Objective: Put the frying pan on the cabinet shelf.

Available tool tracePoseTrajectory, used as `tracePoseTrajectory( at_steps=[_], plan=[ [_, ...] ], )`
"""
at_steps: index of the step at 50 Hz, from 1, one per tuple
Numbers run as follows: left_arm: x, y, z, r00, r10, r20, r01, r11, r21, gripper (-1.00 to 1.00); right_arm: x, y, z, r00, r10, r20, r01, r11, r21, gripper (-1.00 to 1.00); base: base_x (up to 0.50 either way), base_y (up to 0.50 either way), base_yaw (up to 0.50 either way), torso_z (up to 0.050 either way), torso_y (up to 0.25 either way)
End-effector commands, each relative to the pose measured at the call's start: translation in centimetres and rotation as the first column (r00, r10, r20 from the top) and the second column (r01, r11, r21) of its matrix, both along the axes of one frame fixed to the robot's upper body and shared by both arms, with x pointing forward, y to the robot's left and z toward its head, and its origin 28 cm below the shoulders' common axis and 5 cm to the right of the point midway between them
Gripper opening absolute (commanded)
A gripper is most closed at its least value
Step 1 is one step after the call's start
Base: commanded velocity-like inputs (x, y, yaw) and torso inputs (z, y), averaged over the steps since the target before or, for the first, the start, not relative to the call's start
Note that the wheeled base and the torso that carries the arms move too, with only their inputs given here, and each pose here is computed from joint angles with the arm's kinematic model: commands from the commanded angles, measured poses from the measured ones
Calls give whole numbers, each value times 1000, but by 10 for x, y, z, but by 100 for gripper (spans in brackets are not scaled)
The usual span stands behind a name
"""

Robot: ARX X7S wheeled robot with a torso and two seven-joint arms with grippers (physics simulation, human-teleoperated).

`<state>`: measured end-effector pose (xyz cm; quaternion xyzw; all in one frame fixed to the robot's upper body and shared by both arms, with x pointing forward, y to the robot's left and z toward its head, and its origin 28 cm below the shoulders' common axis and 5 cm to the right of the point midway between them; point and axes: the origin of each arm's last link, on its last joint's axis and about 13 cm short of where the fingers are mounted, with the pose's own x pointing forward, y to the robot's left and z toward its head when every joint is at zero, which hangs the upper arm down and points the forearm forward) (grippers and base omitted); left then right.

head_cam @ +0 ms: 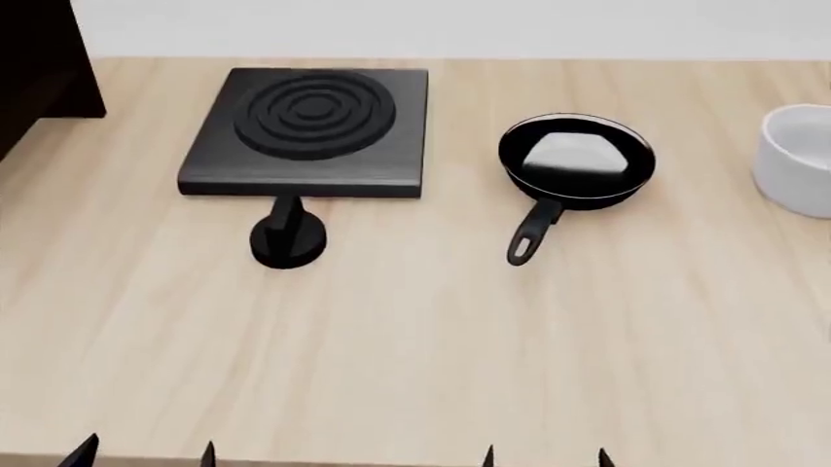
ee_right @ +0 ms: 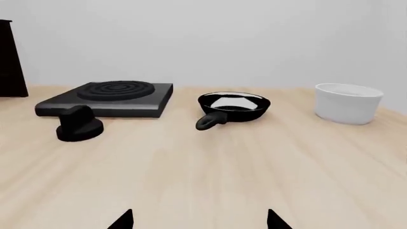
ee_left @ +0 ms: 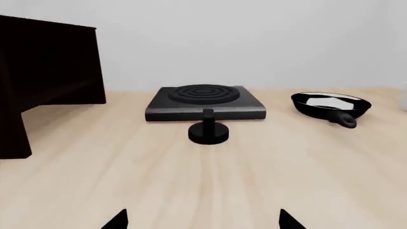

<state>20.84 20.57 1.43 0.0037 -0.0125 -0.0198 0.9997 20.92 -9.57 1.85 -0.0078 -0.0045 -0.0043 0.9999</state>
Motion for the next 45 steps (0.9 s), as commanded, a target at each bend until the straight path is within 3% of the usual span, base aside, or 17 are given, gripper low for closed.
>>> tracePoseTrajectory(
  at_steps=[1, 37, 45],
  plan=[
    [-1, 0, 0, 1000, -8, 1, 8, 1000, 10, 100, -1, 1, 2, 1000, 2, -3, -2, 1000, -1, 100, 0, 0, 0, 50, 0],
    [0, 1, 1, 1000, -10, 1, 10, 1000, -5, 100, 1, 0, -1, 1000, -1, -3, 1, 1000, -1, 100, 0, 0, 0, 49, 0],
    [-1, 1, 3, 1000, -8, 7, 8, 1000, -16, 100, 0, 0, 0, 1000, -7, -13, 7, 1000, -15, 100, 0, 0, 0, 11, 0]
  ],
)
